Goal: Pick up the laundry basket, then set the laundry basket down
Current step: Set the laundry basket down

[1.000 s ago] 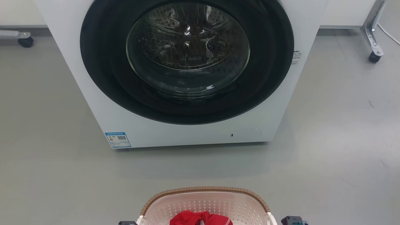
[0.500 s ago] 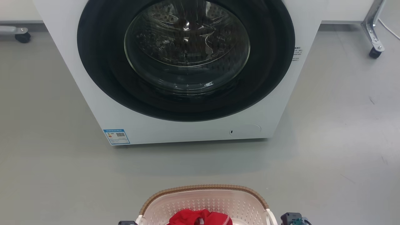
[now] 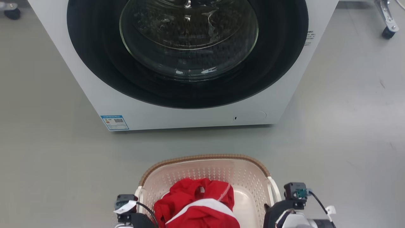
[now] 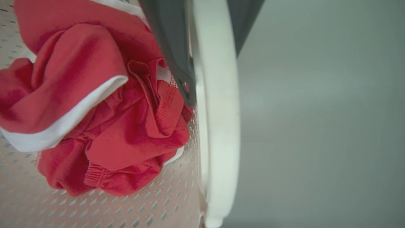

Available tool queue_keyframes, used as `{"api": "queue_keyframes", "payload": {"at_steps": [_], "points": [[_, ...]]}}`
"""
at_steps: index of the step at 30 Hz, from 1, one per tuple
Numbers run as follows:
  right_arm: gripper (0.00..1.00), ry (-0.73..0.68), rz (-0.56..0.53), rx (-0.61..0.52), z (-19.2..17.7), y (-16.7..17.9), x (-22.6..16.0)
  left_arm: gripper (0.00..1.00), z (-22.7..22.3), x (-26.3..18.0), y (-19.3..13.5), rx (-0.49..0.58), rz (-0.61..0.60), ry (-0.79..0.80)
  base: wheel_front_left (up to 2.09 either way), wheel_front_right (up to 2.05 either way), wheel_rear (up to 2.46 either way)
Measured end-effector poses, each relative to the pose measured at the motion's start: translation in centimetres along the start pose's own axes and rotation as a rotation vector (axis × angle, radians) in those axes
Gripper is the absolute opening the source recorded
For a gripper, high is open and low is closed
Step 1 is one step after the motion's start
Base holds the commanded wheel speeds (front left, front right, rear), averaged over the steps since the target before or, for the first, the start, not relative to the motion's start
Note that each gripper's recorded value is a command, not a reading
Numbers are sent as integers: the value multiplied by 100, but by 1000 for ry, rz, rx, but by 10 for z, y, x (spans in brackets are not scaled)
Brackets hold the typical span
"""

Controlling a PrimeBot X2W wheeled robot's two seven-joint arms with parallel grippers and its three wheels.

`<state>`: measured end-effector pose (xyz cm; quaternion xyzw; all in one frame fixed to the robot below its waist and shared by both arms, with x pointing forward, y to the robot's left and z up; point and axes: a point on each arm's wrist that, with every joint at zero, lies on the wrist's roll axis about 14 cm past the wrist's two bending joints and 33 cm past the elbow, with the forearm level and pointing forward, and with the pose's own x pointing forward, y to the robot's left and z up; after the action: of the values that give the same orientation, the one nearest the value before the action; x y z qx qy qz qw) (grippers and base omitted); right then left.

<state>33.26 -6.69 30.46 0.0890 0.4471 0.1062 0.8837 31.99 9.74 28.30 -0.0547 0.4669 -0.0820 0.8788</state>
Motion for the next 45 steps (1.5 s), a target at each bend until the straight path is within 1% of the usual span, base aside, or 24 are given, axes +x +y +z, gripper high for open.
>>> {"api": "queue_keyframes", "payload": {"at_steps": [3, 5, 15, 27, 36, 45], "points": [[0, -29, -2, -12, 22, -2, 10, 0, 18, 9, 2, -4, 2, -25, 0, 0, 0], [0, -37, -2, -17, 30, -3, 16, 0, 25, 14, 3, -7, 6, -31, 0, 0, 0], [0, -63, 0, -46, 61, -6, 45, 0, 55, 39, 12, -14, 13, -57, 0, 0, 0], [0, -88, -13, -80, 95, -18, 91, 0, 87, 81, 20, -14, 18, -78, 0, 0, 0], [0, -73, -21, -96, 99, -29, 131, 0, 95, 118, 25, -4, 14, -68, 0, 0, 0], [0, -33, -22, -92, 81, -37, 162, 0, 79, 147, 33, -8, 18, -27, 0, 0, 0]]}}
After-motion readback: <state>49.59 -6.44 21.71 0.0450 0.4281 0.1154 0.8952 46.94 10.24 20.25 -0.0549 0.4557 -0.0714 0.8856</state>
